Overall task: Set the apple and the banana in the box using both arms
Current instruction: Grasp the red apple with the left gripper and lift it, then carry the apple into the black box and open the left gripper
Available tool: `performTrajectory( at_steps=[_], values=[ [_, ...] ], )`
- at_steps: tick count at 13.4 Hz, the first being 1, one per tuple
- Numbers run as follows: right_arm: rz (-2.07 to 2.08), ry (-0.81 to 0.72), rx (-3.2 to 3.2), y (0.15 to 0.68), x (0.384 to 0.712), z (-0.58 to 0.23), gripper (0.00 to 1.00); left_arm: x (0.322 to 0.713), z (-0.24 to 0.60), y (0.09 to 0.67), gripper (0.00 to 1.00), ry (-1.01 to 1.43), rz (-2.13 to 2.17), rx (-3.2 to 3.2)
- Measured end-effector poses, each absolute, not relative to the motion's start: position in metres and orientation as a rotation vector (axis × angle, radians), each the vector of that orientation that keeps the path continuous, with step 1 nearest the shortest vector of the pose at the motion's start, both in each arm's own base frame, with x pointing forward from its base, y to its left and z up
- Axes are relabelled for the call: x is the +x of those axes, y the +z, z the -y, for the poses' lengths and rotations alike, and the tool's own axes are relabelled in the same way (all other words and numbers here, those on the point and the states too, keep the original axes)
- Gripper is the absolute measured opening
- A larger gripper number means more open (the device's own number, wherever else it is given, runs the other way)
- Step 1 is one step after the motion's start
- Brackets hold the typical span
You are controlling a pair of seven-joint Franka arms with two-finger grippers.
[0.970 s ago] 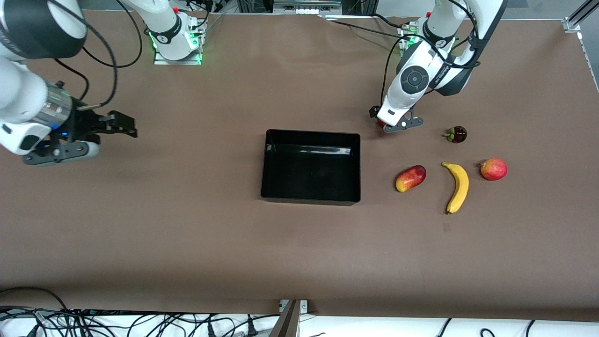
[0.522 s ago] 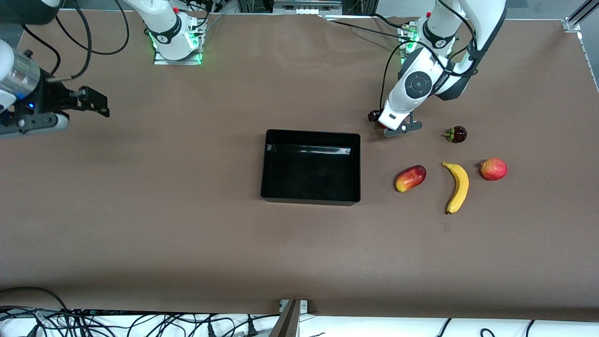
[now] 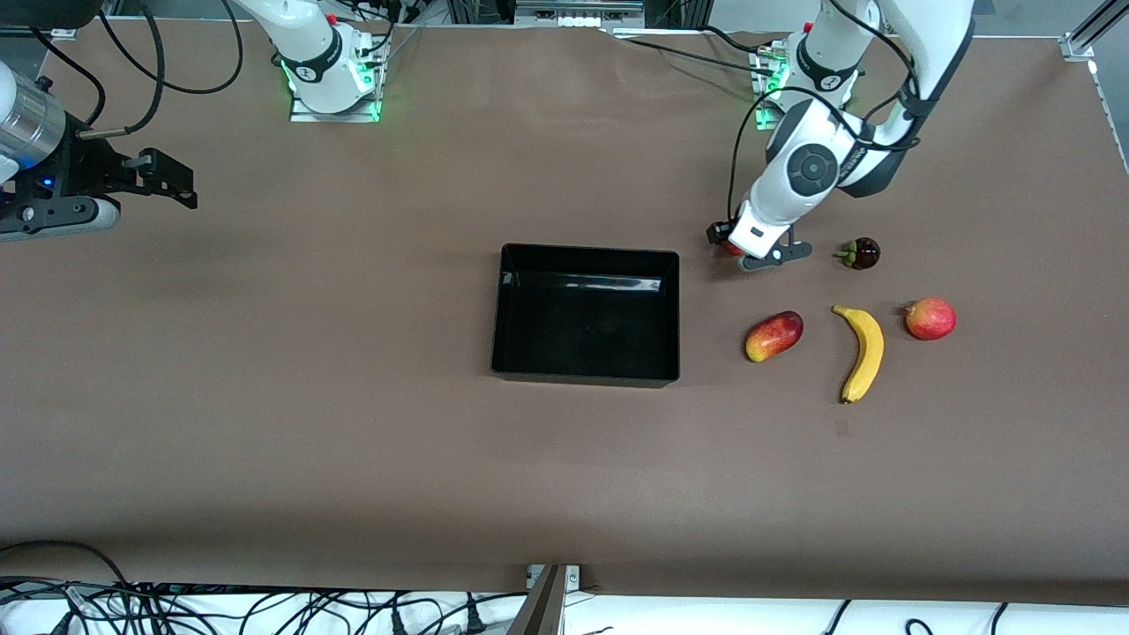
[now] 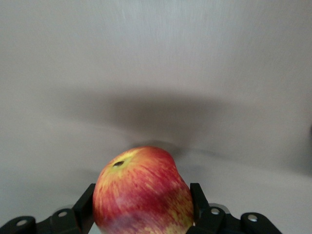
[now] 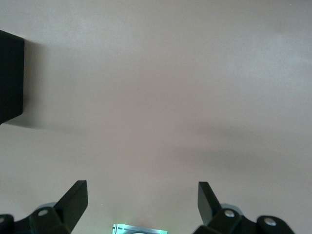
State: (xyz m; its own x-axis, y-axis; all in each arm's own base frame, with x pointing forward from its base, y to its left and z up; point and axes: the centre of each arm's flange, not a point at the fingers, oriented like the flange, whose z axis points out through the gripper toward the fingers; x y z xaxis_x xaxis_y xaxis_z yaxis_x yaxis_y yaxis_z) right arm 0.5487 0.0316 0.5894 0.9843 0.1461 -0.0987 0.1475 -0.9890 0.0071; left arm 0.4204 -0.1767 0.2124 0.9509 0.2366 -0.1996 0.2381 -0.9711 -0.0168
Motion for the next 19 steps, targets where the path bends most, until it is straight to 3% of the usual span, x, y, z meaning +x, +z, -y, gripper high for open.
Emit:
performTrajectory(
  at_steps=[4,8,13,19],
  values=[
    [-0.225,-0.140,3.115,0.592,0.550,-0.030,1.00,0.503,0.172,0.310,0.79,-0.339,-0.253,3.112],
    [-0.217,-0.099,3.112,0.602,0.553,-0.027,1.00,0.568,0.261,0.373,0.79,-0.292,-0.040,3.010],
    [-0.209,-0.099,3.112,0.601,0.556,-0.025,1.00,0.565,0.370,0.303,0.79,-0.351,0.052,3.015],
    [-0.207,-0.095,3.112,0.601,0.557,-0.024,1.00,0.535,0.396,0.221,0.79,-0.361,0.205,3.098]
  ],
)
